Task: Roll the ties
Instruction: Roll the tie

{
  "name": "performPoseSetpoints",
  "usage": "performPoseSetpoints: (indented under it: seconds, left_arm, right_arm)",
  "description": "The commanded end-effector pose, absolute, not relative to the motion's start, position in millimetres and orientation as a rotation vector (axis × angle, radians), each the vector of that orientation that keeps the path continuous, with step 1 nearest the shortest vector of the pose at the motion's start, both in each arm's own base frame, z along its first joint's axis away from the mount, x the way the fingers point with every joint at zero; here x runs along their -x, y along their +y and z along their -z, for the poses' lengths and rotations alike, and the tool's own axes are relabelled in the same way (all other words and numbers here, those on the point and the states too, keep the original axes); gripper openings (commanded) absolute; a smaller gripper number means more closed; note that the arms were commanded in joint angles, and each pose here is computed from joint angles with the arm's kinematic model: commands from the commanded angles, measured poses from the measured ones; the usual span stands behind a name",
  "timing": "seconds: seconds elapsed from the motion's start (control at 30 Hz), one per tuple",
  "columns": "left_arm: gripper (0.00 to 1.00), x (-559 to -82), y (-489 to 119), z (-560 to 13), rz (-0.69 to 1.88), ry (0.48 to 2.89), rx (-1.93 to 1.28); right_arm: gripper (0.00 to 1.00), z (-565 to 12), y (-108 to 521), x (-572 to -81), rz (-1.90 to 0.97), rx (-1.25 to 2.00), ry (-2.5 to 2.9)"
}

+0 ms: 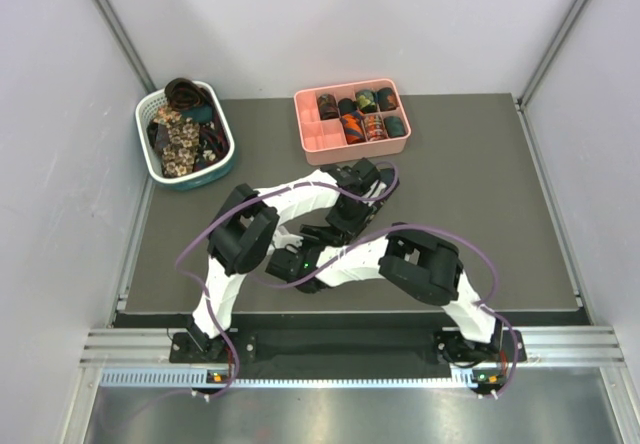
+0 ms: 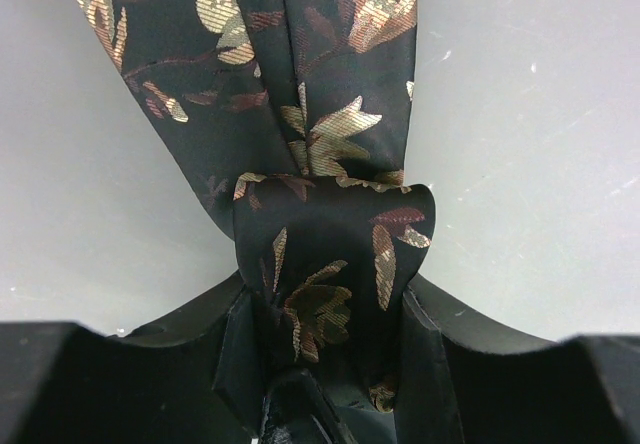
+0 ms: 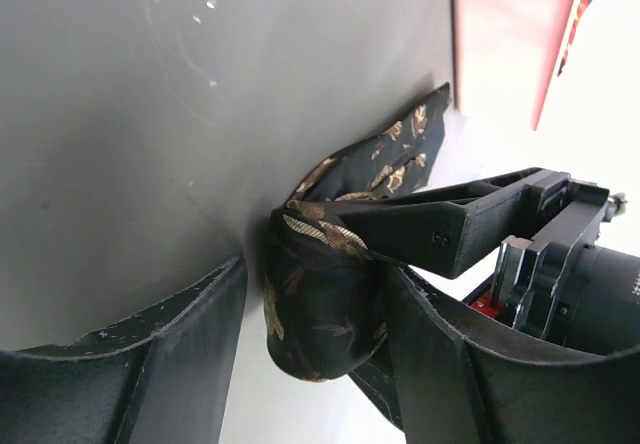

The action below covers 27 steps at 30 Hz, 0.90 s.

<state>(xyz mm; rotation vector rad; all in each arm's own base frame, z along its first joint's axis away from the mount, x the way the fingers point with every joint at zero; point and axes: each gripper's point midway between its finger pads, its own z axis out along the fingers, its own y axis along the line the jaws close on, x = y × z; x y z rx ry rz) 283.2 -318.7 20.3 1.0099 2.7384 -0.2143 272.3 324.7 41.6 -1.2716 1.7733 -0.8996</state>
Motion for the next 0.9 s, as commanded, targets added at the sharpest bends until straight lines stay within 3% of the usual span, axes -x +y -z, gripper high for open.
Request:
performPoseSetpoints:
  seconds: [0.0,0.17,0.3,0.37,0.53,0.73,0.87]
  left_arm:
    - [0.02,-211,-302,7,0.27,3.039,-1.109]
    - [0.0,-209,-299,7,0.273,3.054,-1.119]
    - [0.0,-208,-296,8,0.261,3.065,-1.116]
    - [0.0,-208,-295,8,0.249,3.069,-1.109]
    - [0.0,-210,-296,9,0.245,3.061,-1.095]
    - [0.09,-225,-304,1,0.239,2.985,-1.073]
    - [0.14,-242,-313,-7,0.263,2.881,-1.042]
  right_arm:
    - [0.58,-17,294,-281,1.003,1.287,1.851]
    - [0.58,-17,285,-285,1.051,1.275,1.854]
    - [0.5,-13,279,-287,1.088,1.274,1.86]
    - [0.32,-12,279,-286,1.085,1.275,1.863]
    - [0.15,-17,281,-286,1.043,1.235,1.881]
    - [0.01,-25,293,-284,0.882,1.211,1.911]
    - [0.0,-32,302,-281,0.74,1.232,1.933]
